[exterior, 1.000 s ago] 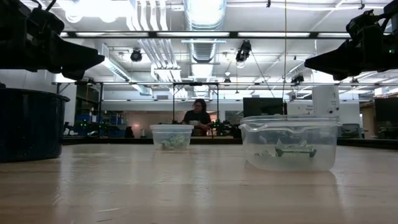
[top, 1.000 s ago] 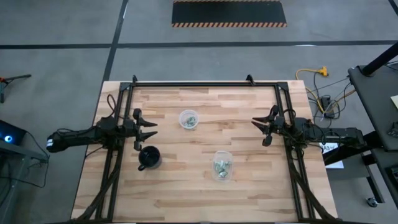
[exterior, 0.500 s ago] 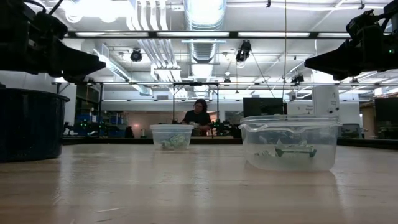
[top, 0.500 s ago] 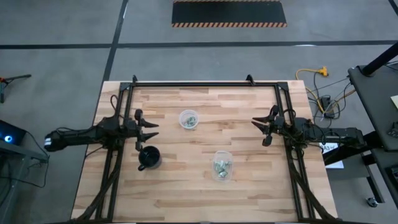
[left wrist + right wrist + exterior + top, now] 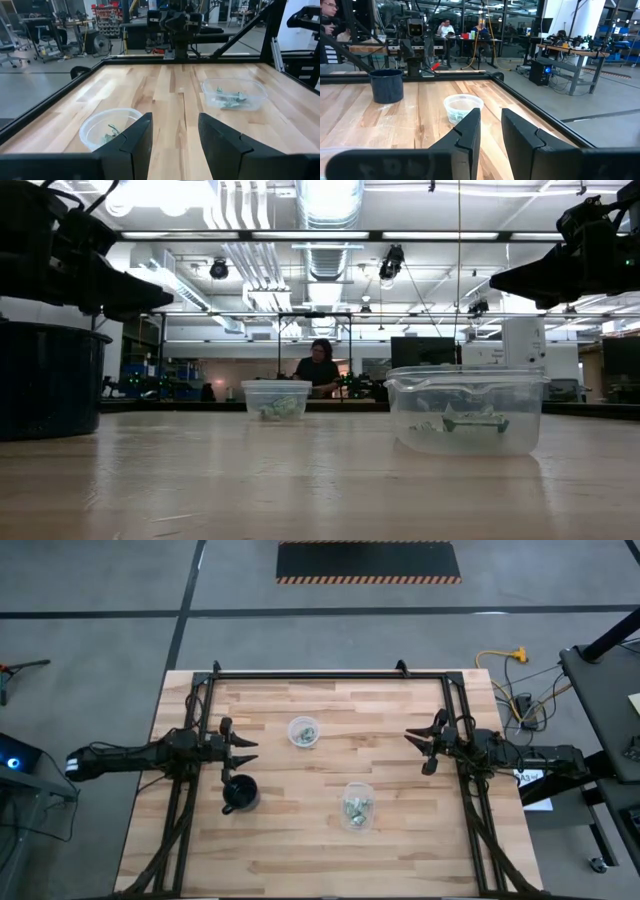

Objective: Pick and place items into bin
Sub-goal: Return to Home Position

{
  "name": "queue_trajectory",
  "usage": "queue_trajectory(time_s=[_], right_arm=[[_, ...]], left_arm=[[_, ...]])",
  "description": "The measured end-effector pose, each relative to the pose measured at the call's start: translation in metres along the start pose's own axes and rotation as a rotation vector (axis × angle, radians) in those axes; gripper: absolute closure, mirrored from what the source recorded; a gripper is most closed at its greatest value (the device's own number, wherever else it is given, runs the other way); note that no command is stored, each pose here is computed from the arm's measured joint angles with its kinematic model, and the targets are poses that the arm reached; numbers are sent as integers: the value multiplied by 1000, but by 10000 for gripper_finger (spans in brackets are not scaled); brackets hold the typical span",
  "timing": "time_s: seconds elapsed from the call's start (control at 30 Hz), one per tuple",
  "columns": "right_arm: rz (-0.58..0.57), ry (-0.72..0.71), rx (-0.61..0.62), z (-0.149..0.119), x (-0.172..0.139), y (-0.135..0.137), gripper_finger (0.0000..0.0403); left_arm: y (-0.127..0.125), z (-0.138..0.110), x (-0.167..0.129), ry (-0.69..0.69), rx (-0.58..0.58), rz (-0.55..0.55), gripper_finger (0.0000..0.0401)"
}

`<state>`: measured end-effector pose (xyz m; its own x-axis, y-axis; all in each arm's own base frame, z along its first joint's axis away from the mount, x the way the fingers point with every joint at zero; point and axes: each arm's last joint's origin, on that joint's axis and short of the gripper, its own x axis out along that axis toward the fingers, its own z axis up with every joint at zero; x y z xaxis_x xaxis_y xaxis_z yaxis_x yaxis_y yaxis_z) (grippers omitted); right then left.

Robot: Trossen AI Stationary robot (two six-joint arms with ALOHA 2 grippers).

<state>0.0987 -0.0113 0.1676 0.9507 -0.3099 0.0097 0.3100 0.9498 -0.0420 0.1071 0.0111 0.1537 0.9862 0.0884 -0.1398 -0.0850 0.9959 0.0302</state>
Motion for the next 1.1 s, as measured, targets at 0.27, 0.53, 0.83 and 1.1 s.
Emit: queue_trajectory(time_s=[0.27,0.53,0.83,1.1], right_arm=[[0,0,0,0,0,0,335],[3,18,-48,-1,1,0,335],[2,18,-87,-1,1,0,335],[9,15,-70,0,1,0,335]], left_arm=[[0,-1,1,18,-21,-1,260],[0,6,-2,-63,-78,-16,260],[-3,10,-7,-128,-70,-104,260],[-3,12,-11,-154,-69,-110,260]])
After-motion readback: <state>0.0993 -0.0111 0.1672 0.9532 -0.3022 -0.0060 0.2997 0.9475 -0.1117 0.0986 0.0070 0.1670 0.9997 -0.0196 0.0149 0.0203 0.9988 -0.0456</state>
